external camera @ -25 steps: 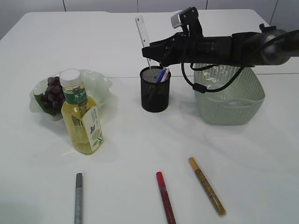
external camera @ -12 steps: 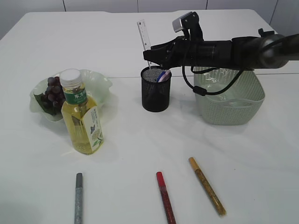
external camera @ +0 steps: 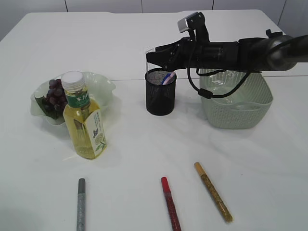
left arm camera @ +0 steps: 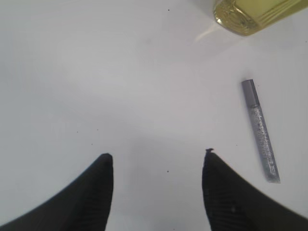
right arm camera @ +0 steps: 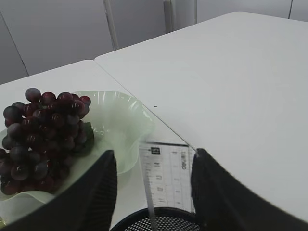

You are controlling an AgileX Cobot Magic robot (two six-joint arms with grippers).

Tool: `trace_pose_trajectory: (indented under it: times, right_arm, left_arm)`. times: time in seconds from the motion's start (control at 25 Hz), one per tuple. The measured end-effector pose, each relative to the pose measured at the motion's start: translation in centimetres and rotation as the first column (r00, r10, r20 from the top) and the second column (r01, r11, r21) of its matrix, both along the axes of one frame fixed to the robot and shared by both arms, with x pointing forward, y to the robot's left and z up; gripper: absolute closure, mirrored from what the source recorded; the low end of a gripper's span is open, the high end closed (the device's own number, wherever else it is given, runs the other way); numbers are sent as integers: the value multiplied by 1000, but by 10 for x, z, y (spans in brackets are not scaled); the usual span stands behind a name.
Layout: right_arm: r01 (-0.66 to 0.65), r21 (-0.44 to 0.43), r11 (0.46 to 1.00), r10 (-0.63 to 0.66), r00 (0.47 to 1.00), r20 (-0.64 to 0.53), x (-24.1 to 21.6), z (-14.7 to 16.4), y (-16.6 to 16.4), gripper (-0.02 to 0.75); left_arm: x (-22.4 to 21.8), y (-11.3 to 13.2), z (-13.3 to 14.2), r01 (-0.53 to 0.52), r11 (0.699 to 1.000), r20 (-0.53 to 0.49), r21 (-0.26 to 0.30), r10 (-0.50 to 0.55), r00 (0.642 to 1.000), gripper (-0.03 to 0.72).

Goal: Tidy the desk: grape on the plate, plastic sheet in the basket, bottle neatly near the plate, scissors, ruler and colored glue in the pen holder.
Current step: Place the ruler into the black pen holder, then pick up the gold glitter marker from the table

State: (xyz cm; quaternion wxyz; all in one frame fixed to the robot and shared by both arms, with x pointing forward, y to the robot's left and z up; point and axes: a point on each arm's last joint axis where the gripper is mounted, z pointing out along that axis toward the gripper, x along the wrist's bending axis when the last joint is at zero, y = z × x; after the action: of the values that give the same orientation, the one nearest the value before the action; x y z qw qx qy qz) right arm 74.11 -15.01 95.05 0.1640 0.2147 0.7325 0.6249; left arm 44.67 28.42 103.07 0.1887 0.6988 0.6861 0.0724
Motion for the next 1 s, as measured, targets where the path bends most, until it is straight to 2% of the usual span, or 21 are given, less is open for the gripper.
trace_pose_trajectory:
  times: [0.12, 0.2, 0.32, 0.4, 0.52, 0.56, 0.68, 0.8, 1.0]
  right_arm:
    - [10, 28, 1000, -8, 999, -45, 0, 0, 0, 367]
    - [54, 58, 997, -47, 992, -116, 1, 5, -2, 367]
    - [109, 63, 992, -96, 979, -182, -1, 31, -5, 366]
    - [94, 19, 995, -89, 978, -190, -10, 56, -6, 366]
    - [91, -106, 990, -115, 963, -243, -30, 97, -12, 366]
    - [107, -128, 986, -140, 947, -288, -39, 111, -15, 366]
    - [112, -289, 951, -222, 896, -385, -66, 138, -25, 366]
    - [155, -423, 893, -354, 822, -446, -88, 155, -38, 366]
    - [181, -505, 844, -466, 713, -523, -124, 159, -47, 373]
  left_arm:
    - [0, 0, 0, 0, 1000, 0, 0, 0, 1000, 255]
    - [0, 0, 0, 0, 1000, 0, 0, 0, 1000, 255]
    - [0, 0, 0, 0, 1000, -2, 0, 0, 1000, 255]
    - [-1, 0, 0, 2, 1000, -9, -1, -2, 1000, 255]
    - [-1, 0, 0, 2, 1000, -11, 0, -2, 1000, 255]
    - [-1, 0, 0, 3, 1000, -13, 0, -3, 1000, 255]
    - [-1, 0, 0, 3, 1000, -13, 0, -3, 1000, 255]
    - [-1, 0, 0, 3, 1000, -13, 0, -3, 1000, 255]
    - [-1, 0, 0, 3, 1000, -13, 0, -3, 1000, 255]
